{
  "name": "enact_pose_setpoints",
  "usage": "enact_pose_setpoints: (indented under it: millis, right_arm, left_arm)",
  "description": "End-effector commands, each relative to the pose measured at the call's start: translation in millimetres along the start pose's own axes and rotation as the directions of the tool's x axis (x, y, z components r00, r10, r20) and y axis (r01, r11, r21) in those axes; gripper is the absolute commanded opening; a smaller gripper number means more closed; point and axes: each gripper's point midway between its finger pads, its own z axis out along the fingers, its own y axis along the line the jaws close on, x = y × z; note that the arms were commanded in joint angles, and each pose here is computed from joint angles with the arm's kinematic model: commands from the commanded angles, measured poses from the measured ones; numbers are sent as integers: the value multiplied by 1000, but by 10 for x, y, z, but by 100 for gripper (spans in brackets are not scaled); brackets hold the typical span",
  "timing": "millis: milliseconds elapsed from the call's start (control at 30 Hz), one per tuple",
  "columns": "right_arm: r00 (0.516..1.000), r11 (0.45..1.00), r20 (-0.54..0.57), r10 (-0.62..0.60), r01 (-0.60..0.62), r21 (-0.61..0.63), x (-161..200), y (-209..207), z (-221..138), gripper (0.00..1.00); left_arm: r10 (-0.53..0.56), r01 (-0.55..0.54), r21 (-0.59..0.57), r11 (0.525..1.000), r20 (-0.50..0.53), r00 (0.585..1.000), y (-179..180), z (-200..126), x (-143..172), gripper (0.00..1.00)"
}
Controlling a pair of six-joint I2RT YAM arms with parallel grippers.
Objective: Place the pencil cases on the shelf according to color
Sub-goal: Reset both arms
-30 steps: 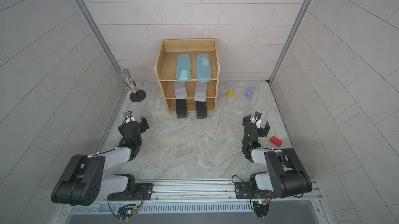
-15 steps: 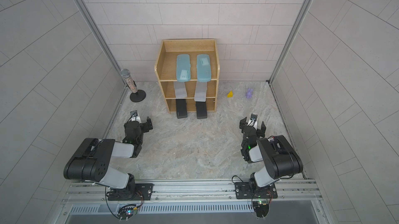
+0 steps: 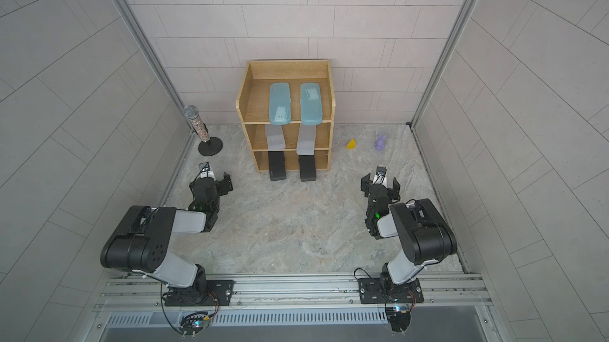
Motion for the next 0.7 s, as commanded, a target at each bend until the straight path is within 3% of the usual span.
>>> enact_pose_setpoints:
  millis: [0, 667]
  right_arm:
    - [1000, 1000, -4, -9, 9, 9, 14, -24, 4, 100]
    - [1000, 1000, -12, -10, 10, 8, 14, -16, 14, 100]
  left_arm:
    - [-24, 24, -33, 999, 12, 1000, 95, -50, 11, 100]
    - [-8, 8, -42, 999, -2, 1000, 71, 4, 3, 100]
